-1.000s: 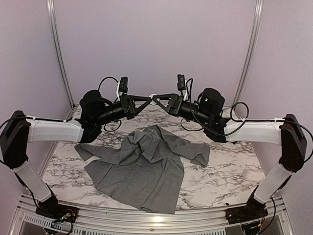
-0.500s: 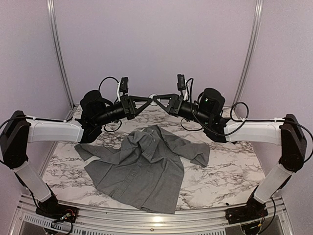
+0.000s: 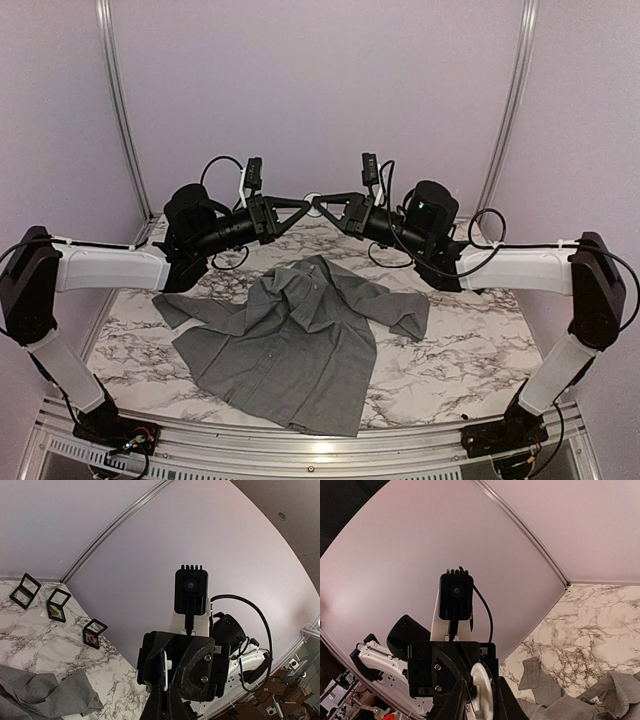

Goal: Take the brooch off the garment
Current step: Close the brooch securely.

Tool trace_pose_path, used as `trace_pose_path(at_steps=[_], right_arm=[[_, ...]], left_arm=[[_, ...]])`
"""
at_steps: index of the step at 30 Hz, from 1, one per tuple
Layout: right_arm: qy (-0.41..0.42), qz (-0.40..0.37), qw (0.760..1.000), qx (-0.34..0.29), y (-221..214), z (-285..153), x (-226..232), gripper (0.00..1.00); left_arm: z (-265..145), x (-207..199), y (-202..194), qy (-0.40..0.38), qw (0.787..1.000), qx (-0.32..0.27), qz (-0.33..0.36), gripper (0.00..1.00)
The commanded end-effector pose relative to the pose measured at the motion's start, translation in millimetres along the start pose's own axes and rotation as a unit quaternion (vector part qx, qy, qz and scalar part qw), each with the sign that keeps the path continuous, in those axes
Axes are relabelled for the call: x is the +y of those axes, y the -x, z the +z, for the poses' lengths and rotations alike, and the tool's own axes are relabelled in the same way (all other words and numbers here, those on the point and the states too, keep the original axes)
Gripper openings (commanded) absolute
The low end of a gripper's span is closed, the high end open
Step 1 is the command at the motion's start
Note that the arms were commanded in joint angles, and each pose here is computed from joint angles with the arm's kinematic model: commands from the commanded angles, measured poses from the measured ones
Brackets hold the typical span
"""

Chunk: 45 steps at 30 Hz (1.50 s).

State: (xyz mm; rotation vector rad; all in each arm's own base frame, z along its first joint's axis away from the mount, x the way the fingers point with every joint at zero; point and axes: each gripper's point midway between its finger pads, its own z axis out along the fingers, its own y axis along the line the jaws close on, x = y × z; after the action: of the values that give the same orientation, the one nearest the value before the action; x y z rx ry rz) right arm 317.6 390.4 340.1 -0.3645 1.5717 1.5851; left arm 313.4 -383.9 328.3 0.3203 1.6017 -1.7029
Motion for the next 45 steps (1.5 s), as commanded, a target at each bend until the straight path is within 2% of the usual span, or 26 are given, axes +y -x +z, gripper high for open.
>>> trace_pose_path(at_steps=[1, 4, 11, 13, 16, 23, 28, 45], right_arm=[[0.013, -0.009, 1.000, -0.002, 6, 3, 5, 0.20], [0.014, -0.012, 1.000, -0.002, 7, 1, 8, 0.29], [0.015, -0.027, 0.999, -0.011, 8, -9, 14, 0.60], [0.013, -0.029, 0.999, -0.011, 6, -13, 14, 0.66], [0.013, -0.028, 0.999, -0.012, 3, -18, 13, 0.69], [0.017, -0.015, 1.000, -0.013, -6, -25, 10, 0.67], [0.029, -0.008, 0.999, -0.014, -5, -20, 12, 0.56], [0.051, 0.003, 0.999, -0.015, 1, -10, 17, 0.38]], left_arm=[[-3, -8, 0, 0.000, 1.000, 0.001, 0.010, 0.00], [-3, -3, 0, 0.010, 1.000, -0.002, 0.006, 0.00], [-3, 1, 3, 0.021, 1.000, -0.014, -0.004, 0.00], [-3, 1, 4, 0.020, 1.000, -0.016, -0.005, 0.00], [-4, -1, 6, 0.018, 1.000, -0.019, -0.005, 0.00], [-3, -4, 7, 0.010, 1.000, -0.021, -0.003, 0.00], [-4, -6, 6, 0.006, 1.000, -0.020, 0.000, 0.00], [-7, -13, 3, 0.001, 1.000, -0.016, 0.015, 0.00]])
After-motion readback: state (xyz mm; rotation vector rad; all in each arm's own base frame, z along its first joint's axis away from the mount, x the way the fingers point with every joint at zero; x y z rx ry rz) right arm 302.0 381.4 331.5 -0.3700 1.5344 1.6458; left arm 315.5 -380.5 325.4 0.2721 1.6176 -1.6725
